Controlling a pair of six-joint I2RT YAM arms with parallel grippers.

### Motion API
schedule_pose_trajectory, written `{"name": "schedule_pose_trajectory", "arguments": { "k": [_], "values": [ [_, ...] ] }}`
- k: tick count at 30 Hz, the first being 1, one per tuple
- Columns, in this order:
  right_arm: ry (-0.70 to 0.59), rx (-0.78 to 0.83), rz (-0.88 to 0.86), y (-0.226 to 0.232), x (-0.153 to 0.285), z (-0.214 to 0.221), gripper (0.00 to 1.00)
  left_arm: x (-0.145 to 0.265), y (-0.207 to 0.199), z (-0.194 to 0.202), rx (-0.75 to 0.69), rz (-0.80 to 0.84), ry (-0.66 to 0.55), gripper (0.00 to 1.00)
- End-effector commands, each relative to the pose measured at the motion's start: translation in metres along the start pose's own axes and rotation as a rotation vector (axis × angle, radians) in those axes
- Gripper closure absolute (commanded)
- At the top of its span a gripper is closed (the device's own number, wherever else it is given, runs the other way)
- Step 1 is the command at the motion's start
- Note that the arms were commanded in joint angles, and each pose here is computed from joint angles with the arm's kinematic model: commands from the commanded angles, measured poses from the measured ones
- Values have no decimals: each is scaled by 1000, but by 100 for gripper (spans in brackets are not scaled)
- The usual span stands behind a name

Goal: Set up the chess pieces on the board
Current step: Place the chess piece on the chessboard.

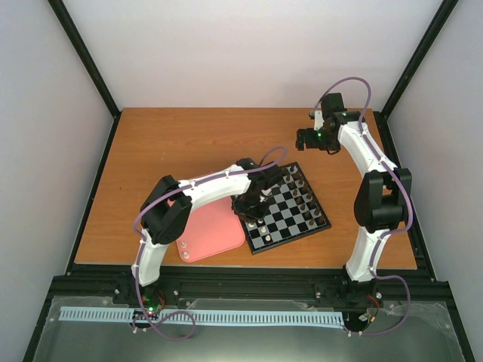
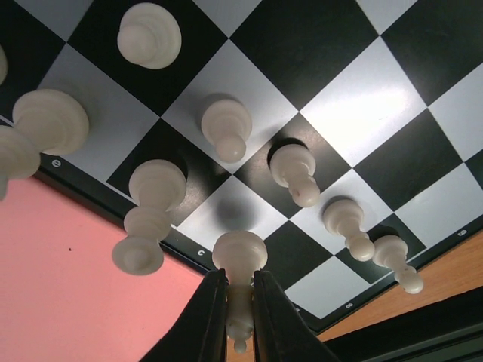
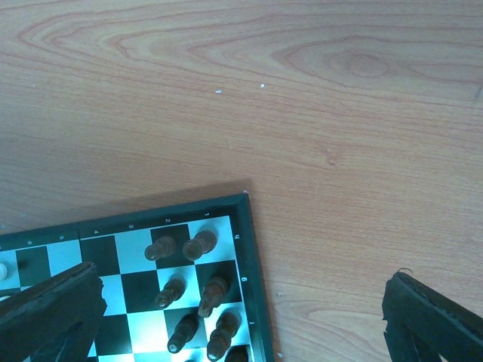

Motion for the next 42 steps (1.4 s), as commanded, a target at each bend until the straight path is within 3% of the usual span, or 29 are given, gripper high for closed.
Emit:
{"name": "schedule_pose_trajectory", "arguments": {
  "k": [1,20,37,42],
  "values": [
    [-21,3,13,-2,5,-6,0,2,0,-6,-31,-19,-6,99],
    [13,-6,10,-6,-7,-2,0,-10,11,-7,-7,-27,10,97],
    [29,-5,0,-6,-12,-1,0,-5,11,-8,-21,-20,1,74],
    [29,-2,-12,-5,-11,-2,0,16,9,-4,-33,-12,-24,62]
  ]
}}
Point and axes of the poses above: each gripper's point midway between its finger pads, its own x axis back along the fingers, its own y axis along the line the jaws close on, z = x × y, the point moved 5 cm from there along x, back along the fingers, and after that the axes turned 8 degrees about -x, right-handed, at the moved point
